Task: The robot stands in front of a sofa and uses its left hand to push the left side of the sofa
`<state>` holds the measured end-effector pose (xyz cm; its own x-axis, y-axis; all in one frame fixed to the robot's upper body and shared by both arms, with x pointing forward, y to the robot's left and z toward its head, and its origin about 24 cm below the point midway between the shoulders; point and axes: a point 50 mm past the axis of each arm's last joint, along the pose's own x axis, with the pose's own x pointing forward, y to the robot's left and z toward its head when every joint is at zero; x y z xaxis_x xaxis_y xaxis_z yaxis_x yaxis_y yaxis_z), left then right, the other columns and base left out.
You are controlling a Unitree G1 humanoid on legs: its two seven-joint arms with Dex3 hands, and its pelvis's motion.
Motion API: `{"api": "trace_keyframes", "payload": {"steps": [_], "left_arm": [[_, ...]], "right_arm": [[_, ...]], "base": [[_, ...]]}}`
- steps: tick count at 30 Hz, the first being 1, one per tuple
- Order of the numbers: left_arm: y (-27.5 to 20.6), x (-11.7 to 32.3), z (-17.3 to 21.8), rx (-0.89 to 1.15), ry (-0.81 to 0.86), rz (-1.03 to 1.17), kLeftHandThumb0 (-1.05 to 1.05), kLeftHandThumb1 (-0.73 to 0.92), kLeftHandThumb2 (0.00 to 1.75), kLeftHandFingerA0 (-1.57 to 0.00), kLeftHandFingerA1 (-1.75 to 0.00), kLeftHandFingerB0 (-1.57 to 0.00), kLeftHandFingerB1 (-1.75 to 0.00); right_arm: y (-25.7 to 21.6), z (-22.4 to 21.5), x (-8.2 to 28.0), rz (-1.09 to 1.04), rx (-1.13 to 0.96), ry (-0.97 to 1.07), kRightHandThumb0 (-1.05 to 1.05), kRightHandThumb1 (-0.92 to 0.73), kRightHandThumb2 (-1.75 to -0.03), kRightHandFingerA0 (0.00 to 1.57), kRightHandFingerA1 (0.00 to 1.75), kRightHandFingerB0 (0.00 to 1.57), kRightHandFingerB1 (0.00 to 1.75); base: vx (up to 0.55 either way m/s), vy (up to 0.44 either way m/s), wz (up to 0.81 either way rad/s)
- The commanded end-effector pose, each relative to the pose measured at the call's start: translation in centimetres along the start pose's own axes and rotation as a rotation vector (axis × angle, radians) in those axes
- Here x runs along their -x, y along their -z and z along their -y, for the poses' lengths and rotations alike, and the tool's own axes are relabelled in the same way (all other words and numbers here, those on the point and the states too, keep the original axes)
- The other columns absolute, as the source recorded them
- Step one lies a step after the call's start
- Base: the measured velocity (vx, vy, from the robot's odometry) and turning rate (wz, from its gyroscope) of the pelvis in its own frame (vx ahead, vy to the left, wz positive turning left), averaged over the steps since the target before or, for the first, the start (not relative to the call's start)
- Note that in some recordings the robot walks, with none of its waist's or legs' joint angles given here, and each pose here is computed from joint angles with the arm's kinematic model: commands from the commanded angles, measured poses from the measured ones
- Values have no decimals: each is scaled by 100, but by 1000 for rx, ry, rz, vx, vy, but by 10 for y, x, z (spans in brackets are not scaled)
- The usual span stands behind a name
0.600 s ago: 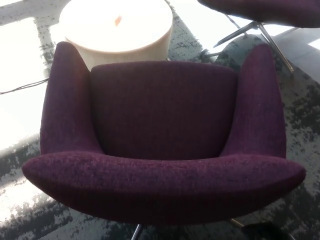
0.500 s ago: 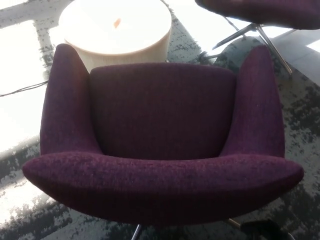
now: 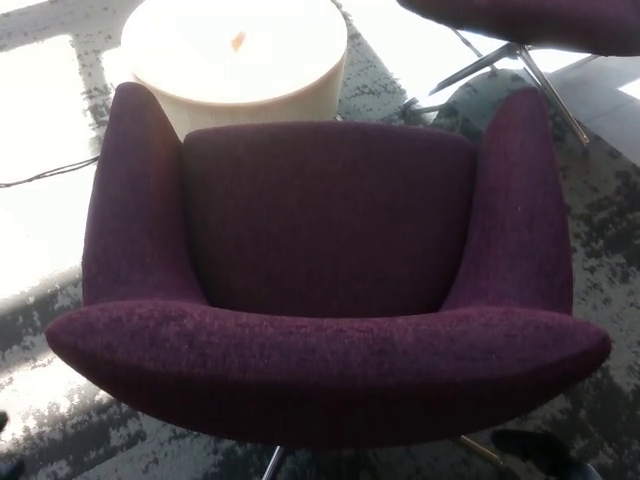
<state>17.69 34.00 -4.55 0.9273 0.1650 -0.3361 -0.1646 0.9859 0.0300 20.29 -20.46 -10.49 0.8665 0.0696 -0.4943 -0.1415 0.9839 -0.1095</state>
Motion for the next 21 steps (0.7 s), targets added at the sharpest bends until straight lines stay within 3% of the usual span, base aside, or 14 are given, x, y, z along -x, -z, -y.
{"api": "trace_keyframes", "payload": {"steps": [1,3,4,5,6,9,10,11,14,18,19,21], "left_arm": [[-48,-15,-24,1,-38,137,-84,87,119,0,-21,0,-15],[-59,-21,-28,-1,-52,154,-77,89,119,0,-23,0,-18],[-66,-24,-29,-16,-50,168,-71,92,83,0,-20,0,-12],[-71,-26,-30,-15,-44,177,-76,82,97,0,-19,0,-13],[-80,-30,-32,-41,-24,186,-77,86,118,0,-23,0,-18],[-92,-37,-33,-78,4,173,-77,86,118,0,-22,0,-17],[-94,-40,-32,-87,7,166,-73,92,84,0,-12,0,-8],[-99,-44,-29,-93,20,171,-79,86,118,0,-21,0,-16],[-107,-52,-24,-99,44,171,-80,84,117,0,-20,0,-16],[-115,-58,-19,-145,79,153,-85,82,118,0,-17,0,-15],[-119,-63,-14,-169,93,145,-84,81,118,0,-19,0,-16],[-122,-67,-10,-201,108,124,-83,80,118,0,-20,0,-18]], "right_arm": [[1,8,3,16,-7,15,-54,-31,-113,10,72,3,68],[1,9,3,10,-9,14,-54,-31,-113,8,71,1,67],[2,9,3,4,-10,14,-105,-69,-132,14,88,10,83],[2,9,4,2,-8,13,-105,-92,-93,1,120,0,110],[3,10,4,0,7,5,-105,-70,-137,2,81,3,73],[4,10,5,-4,13,-7,-105,-66,-135,0,80,5,72],[5,10,5,-6,10,-7,-105,-66,-134,0,79,10,70],[5,10,6,-8,7,-9,-105,-92,-89,0,106,0,87],[6,10,6,-8,1,-17,-105,-92,-87,0,105,0,84],[7,9,7,-7,3,-17,-105,-92,-88,0,108,0,87],[8,9,8,-8,0,-18,-105,-63,-132,0,81,8,71],[8,8,8,-7,-2,-20,-105,-62,-132,0,81,5,72]], "base": [[0,0,0],[0,0,0],[0,0,0],[0,0,0],[0,0,0],[0,0,0],[0,0,0],[0,0,0],[0,0,0],[0,0,0],[0,0,0],[0,0,0]]}}
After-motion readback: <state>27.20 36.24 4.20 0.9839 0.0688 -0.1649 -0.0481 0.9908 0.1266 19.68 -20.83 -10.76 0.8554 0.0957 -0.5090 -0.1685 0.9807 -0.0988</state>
